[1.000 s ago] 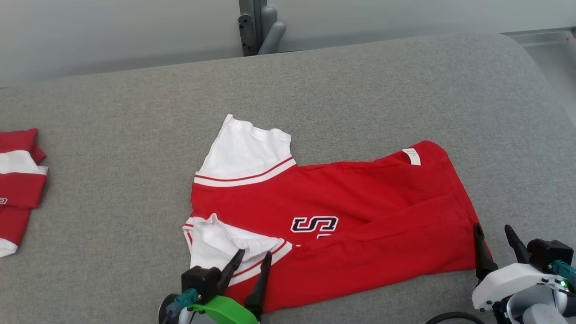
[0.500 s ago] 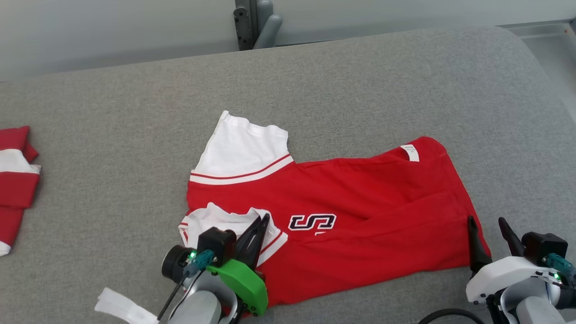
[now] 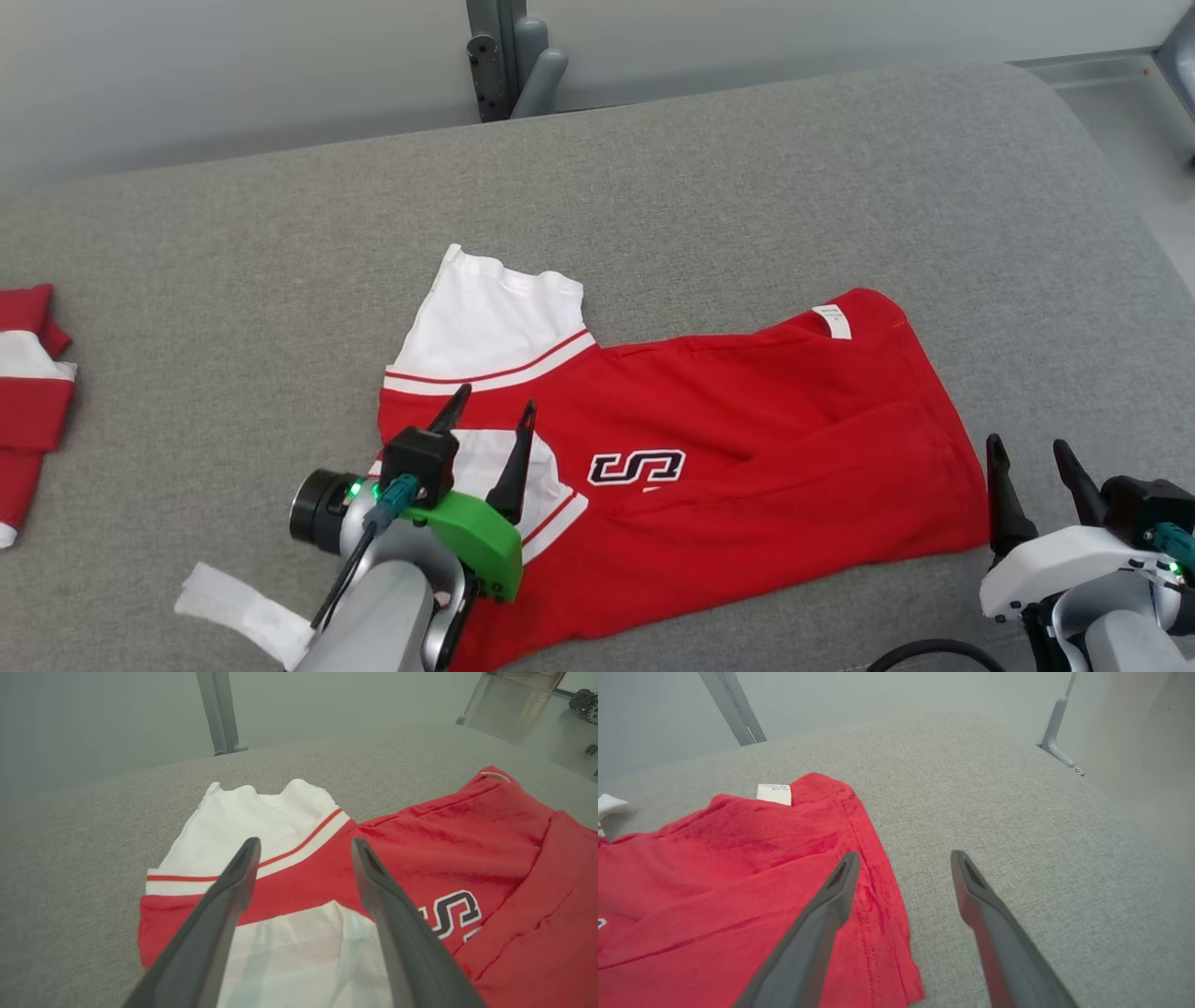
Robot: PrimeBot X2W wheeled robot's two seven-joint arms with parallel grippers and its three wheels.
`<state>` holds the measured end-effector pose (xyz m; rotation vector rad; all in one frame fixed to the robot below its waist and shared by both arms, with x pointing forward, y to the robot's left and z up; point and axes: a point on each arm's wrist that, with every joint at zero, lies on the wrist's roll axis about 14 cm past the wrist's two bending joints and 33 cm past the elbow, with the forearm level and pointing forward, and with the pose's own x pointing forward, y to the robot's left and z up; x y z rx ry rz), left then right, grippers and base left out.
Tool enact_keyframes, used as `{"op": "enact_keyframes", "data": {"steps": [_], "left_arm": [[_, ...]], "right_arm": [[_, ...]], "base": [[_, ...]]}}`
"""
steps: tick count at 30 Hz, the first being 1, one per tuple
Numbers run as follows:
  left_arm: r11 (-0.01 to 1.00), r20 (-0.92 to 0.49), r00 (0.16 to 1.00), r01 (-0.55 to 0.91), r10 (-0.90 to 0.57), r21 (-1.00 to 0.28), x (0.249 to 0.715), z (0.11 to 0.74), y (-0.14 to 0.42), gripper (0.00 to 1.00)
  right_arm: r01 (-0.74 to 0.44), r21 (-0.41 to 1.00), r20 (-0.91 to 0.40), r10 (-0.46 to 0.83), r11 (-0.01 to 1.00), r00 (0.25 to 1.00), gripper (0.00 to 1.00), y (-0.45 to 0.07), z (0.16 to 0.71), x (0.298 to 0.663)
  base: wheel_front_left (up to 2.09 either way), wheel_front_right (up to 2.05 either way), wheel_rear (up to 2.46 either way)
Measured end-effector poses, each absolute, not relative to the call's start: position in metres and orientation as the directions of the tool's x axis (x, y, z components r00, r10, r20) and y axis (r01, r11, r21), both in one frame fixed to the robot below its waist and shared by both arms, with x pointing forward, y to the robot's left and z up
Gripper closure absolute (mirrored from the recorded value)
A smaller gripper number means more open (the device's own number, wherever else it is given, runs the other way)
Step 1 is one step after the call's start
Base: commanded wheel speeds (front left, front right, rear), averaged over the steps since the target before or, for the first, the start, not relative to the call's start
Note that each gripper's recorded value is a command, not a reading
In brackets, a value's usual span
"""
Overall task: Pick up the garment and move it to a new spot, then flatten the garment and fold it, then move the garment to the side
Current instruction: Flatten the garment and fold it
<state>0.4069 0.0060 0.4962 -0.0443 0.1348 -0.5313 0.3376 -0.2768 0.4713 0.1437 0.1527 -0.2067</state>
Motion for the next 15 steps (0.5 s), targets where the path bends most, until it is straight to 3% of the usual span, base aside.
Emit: {"op": "enact_keyframes", "data": {"steps": [9, 15], "left_arm": [[0.935, -0.094, 0.933, 0.338, -0.348, -0.108, 0.383, 0.496, 0.054, 0.0], [0.964, -0.08, 0.965, 0.241, -0.251, -0.11, 0.363, 0.496, 0.085, 0.0]], "right_arm": [[0.163, 0.104, -0.004, -0.164, 0.981, 0.986, 0.0, -0.265, 0.521, 0.349], [0.142, 0.101, 0.024, -0.145, 0.985, 0.989, 0.0, -0.258, 0.528, 0.351]], "base": [[0.0, 0.0, 0.0], [0.0, 0.0, 0.0]]}}
